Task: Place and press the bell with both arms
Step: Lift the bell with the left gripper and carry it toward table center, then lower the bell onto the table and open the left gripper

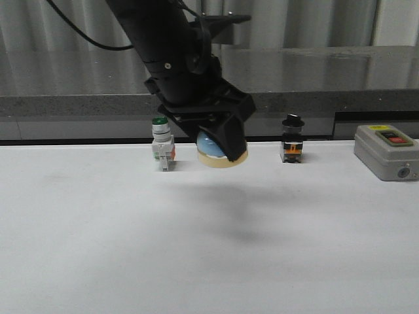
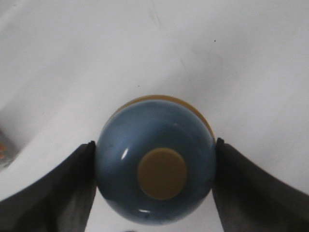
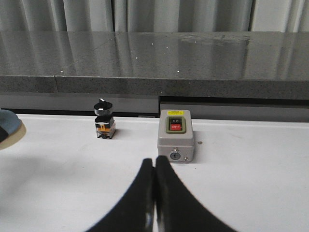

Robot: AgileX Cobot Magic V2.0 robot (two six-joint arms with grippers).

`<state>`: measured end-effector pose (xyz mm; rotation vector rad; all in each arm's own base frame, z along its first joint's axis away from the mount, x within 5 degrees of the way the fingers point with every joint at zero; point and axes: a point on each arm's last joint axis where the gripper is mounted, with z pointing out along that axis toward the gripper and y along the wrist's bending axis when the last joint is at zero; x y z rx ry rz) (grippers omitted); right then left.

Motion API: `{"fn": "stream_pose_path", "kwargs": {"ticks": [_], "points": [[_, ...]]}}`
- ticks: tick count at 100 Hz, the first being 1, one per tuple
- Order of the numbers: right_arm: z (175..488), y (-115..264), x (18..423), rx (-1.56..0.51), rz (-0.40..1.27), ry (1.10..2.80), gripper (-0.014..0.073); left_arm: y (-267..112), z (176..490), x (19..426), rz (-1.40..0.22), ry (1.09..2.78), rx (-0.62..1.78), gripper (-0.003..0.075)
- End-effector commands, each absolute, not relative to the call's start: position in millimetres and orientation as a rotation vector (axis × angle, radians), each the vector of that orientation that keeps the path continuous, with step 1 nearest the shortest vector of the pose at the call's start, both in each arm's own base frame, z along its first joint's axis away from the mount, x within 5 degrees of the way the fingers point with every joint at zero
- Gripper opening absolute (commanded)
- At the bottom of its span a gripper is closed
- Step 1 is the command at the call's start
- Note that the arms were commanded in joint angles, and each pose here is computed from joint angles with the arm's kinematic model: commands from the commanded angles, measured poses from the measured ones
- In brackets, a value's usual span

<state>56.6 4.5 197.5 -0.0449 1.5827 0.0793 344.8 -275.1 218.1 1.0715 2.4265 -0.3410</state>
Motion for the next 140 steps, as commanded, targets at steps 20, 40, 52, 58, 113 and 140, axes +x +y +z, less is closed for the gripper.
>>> {"fn": "stream_pose_path", "kwargs": {"ticks": [20, 40, 52, 58, 113, 140], "points": [[211, 4, 54, -0.051, 0.073, 1.467, -0.0060, -296, 226, 350, -0.377, 2.370, 1.082, 0.0238], [211, 4, 54, -0.051, 0.073, 1.467, -0.0060, -300, 203, 349, -0.367, 2.436, 1.123, 0.0240], [211, 4, 54, -0.051, 0.073, 1.467, -0.0060, -300, 200, 348, -0.366, 2.454, 1.131, 0.0246], [211, 4, 54, -0.051, 0.073, 1.467, -0.0060, -300, 200, 348, -0.369, 2.457, 1.131, 0.0279], [211, 4, 54, -0.051, 0.073, 1.467, -0.0060, -298, 216, 343, -0.415, 2.487, 1.067, 0.0654], [211, 4, 54, -0.051, 0.073, 1.467, -0.0060, -284, 293, 330, -0.482, 2.322, 0.930, 0.0646]]}}
